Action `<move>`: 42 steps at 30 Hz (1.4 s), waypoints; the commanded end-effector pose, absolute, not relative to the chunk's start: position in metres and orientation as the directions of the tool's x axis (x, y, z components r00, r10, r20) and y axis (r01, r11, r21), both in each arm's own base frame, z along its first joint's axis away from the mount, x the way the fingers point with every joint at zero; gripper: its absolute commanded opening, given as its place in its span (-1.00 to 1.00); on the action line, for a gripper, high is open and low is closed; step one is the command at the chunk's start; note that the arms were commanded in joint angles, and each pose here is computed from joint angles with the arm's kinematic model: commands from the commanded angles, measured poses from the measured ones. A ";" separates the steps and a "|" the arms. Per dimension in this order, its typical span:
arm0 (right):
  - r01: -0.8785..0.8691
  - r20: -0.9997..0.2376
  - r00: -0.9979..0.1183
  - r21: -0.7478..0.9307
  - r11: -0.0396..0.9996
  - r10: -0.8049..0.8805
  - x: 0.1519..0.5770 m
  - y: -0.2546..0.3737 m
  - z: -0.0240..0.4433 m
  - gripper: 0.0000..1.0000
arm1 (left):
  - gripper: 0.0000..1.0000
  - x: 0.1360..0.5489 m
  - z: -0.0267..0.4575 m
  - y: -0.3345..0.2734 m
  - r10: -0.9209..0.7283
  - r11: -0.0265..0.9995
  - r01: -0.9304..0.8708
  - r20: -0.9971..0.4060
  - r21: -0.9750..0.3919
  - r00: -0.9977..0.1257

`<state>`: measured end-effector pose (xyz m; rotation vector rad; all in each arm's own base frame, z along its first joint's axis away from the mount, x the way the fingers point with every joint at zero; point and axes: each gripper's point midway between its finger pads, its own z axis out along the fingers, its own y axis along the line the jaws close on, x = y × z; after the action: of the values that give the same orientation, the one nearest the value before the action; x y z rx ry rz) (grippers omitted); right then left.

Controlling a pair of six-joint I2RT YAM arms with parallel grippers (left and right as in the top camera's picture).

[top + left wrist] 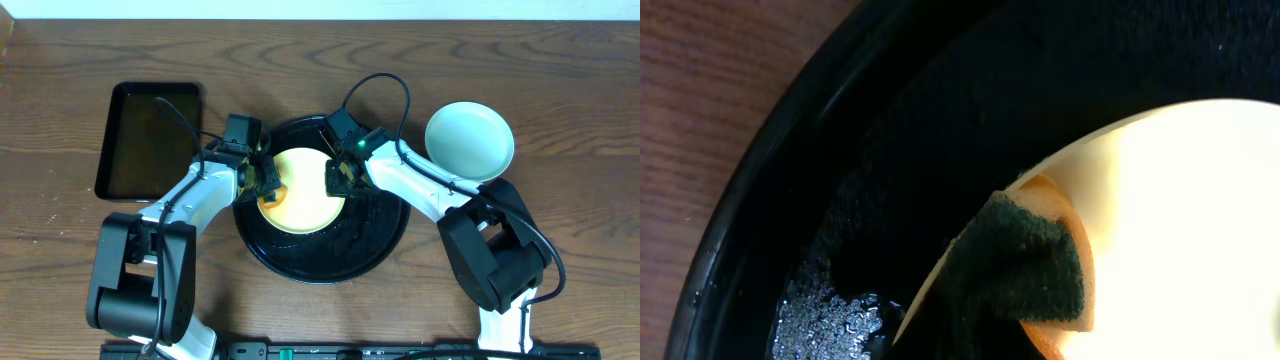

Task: Clean dirty plates on tray and stack at the side
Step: 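Continue scrubbing the yellow plate with the left gripper's sponge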

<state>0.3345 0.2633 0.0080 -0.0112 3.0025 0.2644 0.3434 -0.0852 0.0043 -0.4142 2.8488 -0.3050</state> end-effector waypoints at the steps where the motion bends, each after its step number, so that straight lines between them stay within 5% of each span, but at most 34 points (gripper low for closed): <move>1: -0.015 -0.132 -0.991 0.124 0.992 0.002 0.336 0.252 0.003 -0.98 | -0.85 0.323 -0.013 -0.052 -0.296 0.954 -0.283 -0.177 -0.098 -0.938; 13: -0.016 -0.138 -0.990 0.129 0.992 0.002 0.337 0.254 0.003 -0.98 | -0.85 0.328 0.056 -0.064 -0.210 0.974 -0.170 -0.332 -0.148 -0.919; 25: -0.016 -0.138 -0.990 0.129 0.992 0.002 0.337 0.254 0.003 -0.98 | -0.84 0.326 0.043 -0.108 -0.294 0.928 -0.215 -0.243 -0.305 -0.925; 42: -0.016 -0.137 -0.991 0.128 0.992 0.002 0.337 0.253 0.003 -0.98 | -0.84 0.319 0.020 -0.154 -0.361 0.894 -0.290 -0.167 -0.342 -0.917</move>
<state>0.3330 0.2636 0.0079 -0.0139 3.0091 0.2697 0.3252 -0.1494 0.0261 -0.4589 2.8158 -0.4551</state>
